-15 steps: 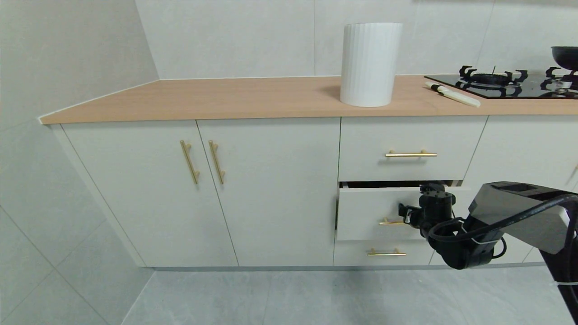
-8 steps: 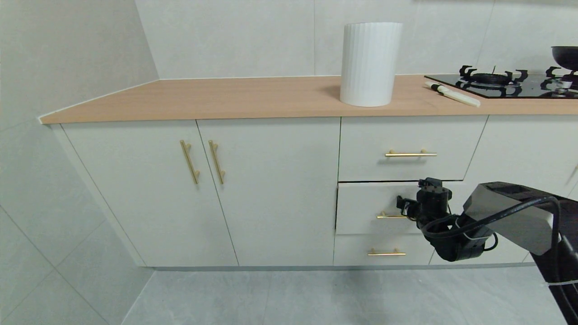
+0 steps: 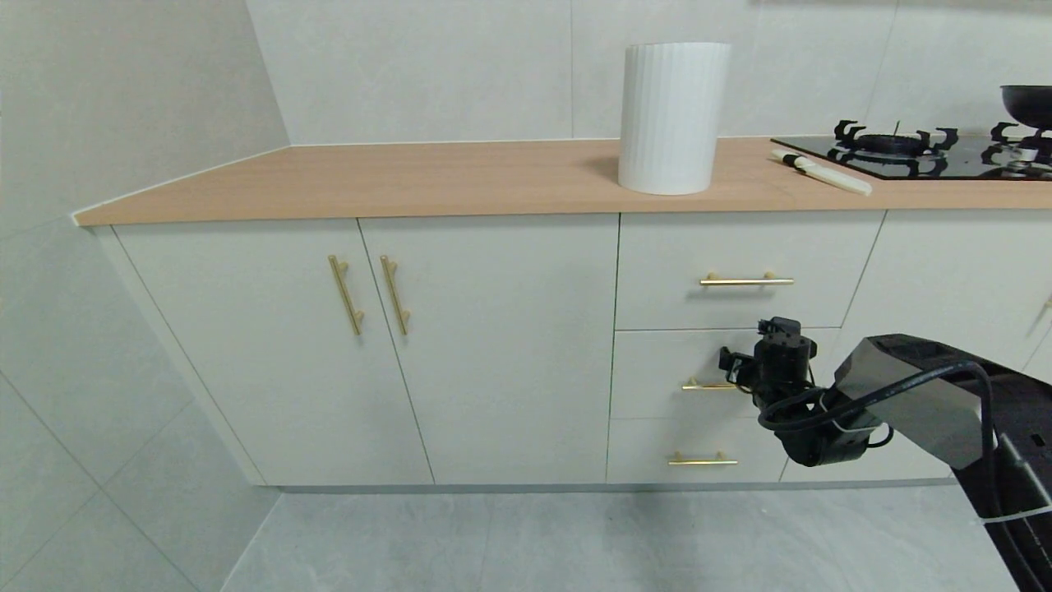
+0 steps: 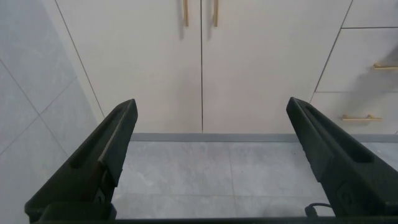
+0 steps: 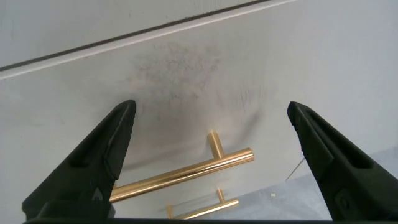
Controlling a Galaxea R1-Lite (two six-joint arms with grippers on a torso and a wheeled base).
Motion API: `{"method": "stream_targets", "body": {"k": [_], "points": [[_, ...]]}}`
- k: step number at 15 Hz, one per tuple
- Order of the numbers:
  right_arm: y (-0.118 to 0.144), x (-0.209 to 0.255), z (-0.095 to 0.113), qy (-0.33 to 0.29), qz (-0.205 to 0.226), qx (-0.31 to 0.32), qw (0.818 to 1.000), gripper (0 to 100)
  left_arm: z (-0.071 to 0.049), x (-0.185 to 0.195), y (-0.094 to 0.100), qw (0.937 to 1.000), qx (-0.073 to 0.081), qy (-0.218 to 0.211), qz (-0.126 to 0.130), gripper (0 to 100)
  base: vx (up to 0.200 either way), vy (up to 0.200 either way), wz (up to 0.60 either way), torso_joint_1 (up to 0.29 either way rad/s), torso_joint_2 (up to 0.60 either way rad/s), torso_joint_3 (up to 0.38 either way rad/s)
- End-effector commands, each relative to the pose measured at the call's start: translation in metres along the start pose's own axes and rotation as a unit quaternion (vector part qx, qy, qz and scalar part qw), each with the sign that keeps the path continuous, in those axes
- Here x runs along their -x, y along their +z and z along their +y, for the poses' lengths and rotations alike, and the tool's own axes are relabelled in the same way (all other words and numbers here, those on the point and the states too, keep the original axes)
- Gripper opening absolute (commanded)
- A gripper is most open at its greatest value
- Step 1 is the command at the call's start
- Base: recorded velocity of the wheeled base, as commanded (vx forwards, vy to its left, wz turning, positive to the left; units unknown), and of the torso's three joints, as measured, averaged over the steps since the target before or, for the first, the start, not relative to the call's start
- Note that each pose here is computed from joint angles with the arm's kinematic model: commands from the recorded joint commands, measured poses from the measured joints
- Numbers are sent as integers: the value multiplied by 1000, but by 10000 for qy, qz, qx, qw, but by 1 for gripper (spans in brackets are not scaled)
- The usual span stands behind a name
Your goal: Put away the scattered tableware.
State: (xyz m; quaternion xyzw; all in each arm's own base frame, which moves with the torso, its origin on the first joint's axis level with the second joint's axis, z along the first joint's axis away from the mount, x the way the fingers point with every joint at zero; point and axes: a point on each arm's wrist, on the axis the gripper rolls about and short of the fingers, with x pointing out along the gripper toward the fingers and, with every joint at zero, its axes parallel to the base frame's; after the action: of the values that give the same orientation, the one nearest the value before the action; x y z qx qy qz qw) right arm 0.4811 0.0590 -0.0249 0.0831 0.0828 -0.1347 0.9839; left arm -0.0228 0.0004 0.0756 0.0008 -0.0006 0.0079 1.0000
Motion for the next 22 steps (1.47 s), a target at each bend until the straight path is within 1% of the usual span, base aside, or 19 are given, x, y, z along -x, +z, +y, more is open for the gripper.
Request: {"method": "stream_targets", "body": {"k": [1,3,4,5,8,9,11,12,14,15,16,17,18,19,20,21,22], "points": [[-1,-3,0,-23,-44,-20,10000,100,0,0,0,10000,1,6,-1,100,0,0,0,0,0,0],[-1,-1,0,-63,-40,-21,10000,100,0,0,0,10000,1,6,-1,100,0,0,0,0,0,0],[5,4,-1,-104,-70,-30,9999,100,0,0,0,10000,1,6,-1,100,0,0,0,0,0,0],[14,13,-2,-89,-68,-21,9999,100,0,0,0,10000,1,6,-1,100,0,0,0,0,0,0],[53,58,-8,56,20,18,10000,100,0,0,0,10000,1,6,-1,100,0,0,0,0,0,0],[80,95,-12,234,27,18,9997,100,0,0,0,10000,1,-2,-1,100,0,0,0,0,0,0],[105,138,-19,392,-17,11,9992,100,0,0,0,10000,1,6,-1,100,0,0,0,0,0,0],[116,161,-24,434,-68,-6,9990,100,0,0,0,10000,1,-2,-1,100,0,0,0,0,0,0],[133,224,-45,456,-193,151,9987,100,0,0,0,10000,1,6,-1,100,0,0,0,0,0,0],[135,236,-51,408,-241,225,9986,100,0,0,0,10000,1,6,-1,100,0,0,0,0,0,0],[145,278,-70,223,-534,392,9976,100,0,0,0,10000,1,6,-1,100,0,0,0,0,0,0],[149,293,-77,200,-671,442,9966,100,0,0,0,10000,1,6,-1,100,0,0,0,0,0,0],[155,321,-90,168,-974,476,9940,100,0,0,0,10000,1,-2,-1,100,0,0,0,0,0,0],[155,332,-96,137,-1080,490,9929,100,0,0,0,10000,1,6,-1,100,0,0,0,0,0,0],[158,358,-109,19,-1429,485,9885,100,0,0,0,10000,1,6,-1,100,0,0,0,0,0,0],[159,368,-115,-64,-1568,503,9863,100,0,0,0,10000,1,6,-1,100,0,0,0,0,0,0],[162,383,-124,-286,-1735,547,9829,100,0,0,0,10000,1,6,-1,100,0,0,0,0,0,0]]}}
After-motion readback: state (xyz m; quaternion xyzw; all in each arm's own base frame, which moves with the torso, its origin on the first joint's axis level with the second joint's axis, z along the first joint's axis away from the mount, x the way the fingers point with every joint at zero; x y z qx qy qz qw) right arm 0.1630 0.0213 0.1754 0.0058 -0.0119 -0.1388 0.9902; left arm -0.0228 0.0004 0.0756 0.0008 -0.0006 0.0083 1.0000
